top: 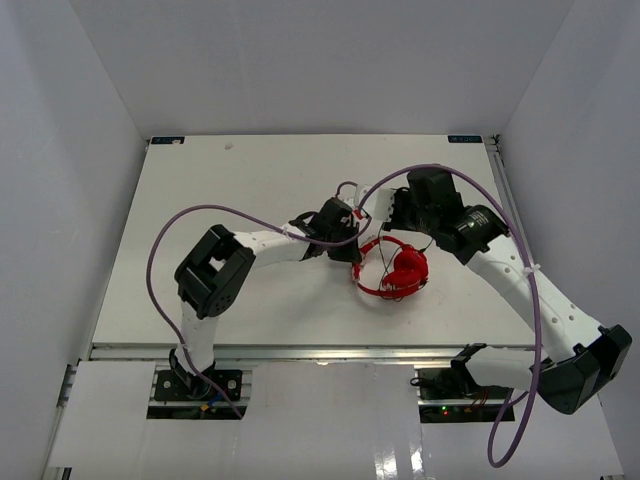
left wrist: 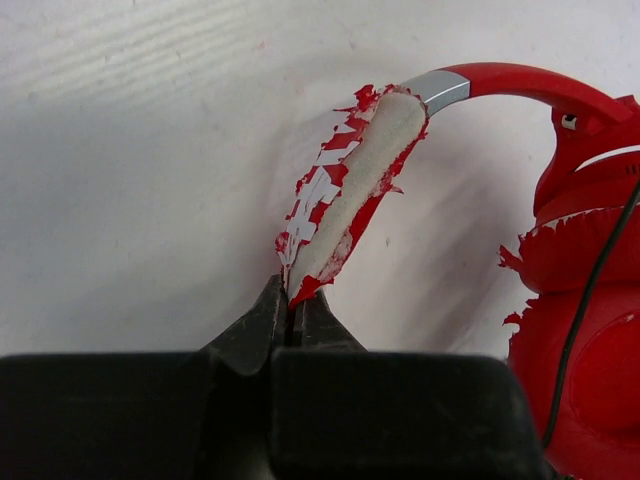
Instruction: Wrap the headphones
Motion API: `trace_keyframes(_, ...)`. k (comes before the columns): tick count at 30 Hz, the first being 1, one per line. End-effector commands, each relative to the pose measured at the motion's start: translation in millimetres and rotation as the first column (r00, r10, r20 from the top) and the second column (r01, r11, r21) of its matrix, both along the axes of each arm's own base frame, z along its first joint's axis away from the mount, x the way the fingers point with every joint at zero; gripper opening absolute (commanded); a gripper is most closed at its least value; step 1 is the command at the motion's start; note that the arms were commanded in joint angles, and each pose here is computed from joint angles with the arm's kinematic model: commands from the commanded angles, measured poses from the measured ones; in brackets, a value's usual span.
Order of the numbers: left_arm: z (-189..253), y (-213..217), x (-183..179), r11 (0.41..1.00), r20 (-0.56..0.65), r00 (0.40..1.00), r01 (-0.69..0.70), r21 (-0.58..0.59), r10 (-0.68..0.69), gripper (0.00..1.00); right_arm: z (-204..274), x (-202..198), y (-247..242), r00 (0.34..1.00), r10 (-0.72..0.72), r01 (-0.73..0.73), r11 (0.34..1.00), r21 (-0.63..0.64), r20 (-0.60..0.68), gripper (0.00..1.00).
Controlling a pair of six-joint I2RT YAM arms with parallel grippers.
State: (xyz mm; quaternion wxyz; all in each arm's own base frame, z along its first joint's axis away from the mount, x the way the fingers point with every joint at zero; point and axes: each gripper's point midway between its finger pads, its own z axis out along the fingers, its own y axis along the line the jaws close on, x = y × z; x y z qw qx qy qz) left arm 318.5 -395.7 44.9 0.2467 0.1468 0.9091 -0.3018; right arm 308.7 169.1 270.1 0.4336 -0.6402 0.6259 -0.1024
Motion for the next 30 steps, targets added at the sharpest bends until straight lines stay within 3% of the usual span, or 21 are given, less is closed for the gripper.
trace_keyframes(1, 105, -7, -12, 0.97, 0.238, 0.965, 0.157, -0.183, -0.111, 0.0, 12, 26, -26, 0.988, -0.099, 0.104, 0.994, -0.037, 0.122, 0.08)
trace_keyframes(6, 138, -3, -32, 0.941, 0.299, 0.945, 0.218, -0.26, -0.137, 0.0, 2, 37, -32, 0.985, -0.142, 0.139, 0.99, 0.032, 0.101, 0.08)
trace_keyframes(13, 186, 3, -44, 0.907, 0.345, 0.934, 0.223, -0.357, -0.093, 0.0, 0, 55, -60, 0.963, -0.27, 0.262, 0.93, 0.258, -0.007, 0.08)
trace_keyframes(19, 197, 0, -51, 0.88, 0.336, 0.937, 0.237, -0.411, -0.096, 0.0, -6, 52, -66, 0.966, -0.244, 0.26, 0.896, 0.361, -0.09, 0.08)
trace_keyframes(30, 202, -3, -53, 0.85, 0.309, 0.947, 0.228, -0.474, -0.082, 0.0, 15, 50, -68, 0.964, -0.251, 0.257, 0.812, 0.523, -0.084, 0.08)
